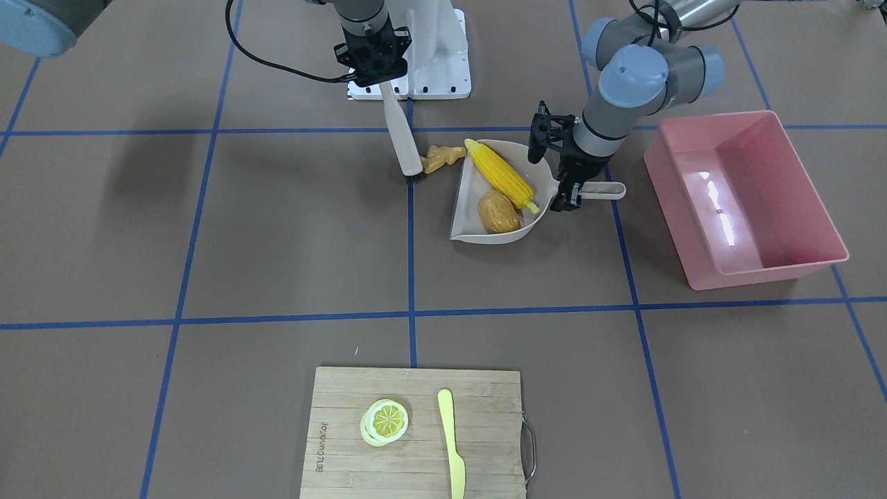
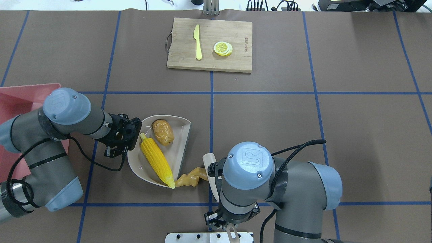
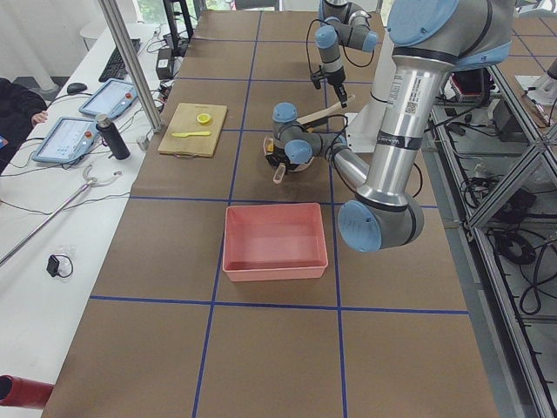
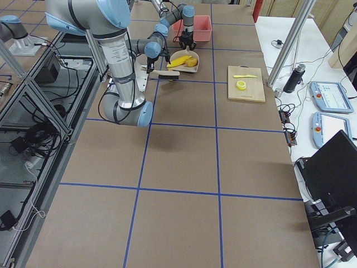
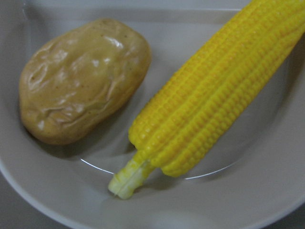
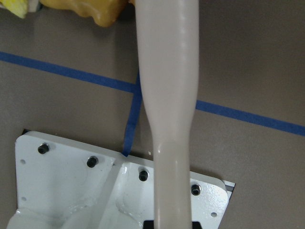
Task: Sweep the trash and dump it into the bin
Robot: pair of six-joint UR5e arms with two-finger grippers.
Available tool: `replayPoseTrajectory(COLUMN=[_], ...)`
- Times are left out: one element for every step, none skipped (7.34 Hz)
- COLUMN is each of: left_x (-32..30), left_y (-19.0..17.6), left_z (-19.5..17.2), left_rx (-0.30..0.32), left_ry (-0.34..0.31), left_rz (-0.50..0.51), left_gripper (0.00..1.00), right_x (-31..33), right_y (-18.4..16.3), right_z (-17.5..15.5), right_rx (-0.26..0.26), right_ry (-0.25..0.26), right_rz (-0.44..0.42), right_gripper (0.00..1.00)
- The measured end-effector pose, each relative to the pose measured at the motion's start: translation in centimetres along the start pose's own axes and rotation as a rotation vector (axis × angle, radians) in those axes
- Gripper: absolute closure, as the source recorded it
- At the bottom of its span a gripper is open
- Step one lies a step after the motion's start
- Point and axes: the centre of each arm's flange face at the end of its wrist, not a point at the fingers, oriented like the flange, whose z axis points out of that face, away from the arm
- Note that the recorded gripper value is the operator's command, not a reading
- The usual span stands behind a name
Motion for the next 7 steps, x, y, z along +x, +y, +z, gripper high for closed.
replayPoseTrajectory(left_x=[0.3,0.7,1.0,1.3,1.5,1.6,1.6], left_y=[-0.1,-0.3,-0.5,-0.7,-0.8,-0.9,-0.9], left_z=[0.3,0.6,0.6,0.6,0.6,0.6,0.6], left_rx=[-0.013,-0.028,-0.035,-0.039,-0.044,-0.047,-0.048], left_ry=[0.016,0.033,0.043,0.050,0.056,0.059,0.060], left_rz=[-0.001,-0.004,-0.003,-0.001,-0.002,-0.002,-0.002], left_gripper=[1.00,1.00,1.00,1.00,1.00,1.00,1.00], right_x=[-0.6,-1.3,-2.4,-3.6,-4.4,-4.7,-5.1], right_y=[-0.9,-1.6,-2.4,-3.4,-4.4,-5.1,-5.8], right_z=[-0.2,-0.2,-0.1,-0.3,-0.9,-1.6,-2.3], right_rx=[-0.001,-0.005,-0.006,-0.003,-0.001,-0.005,-0.006], right_ry=[-0.004,-0.005,-0.005,-0.007,-0.014,-0.025,-0.034], right_rz=[0.004,0.007,0.010,0.013,0.021,0.028,0.034], right_gripper=[1.00,1.00,1.00,1.00,1.00,1.00,1.00])
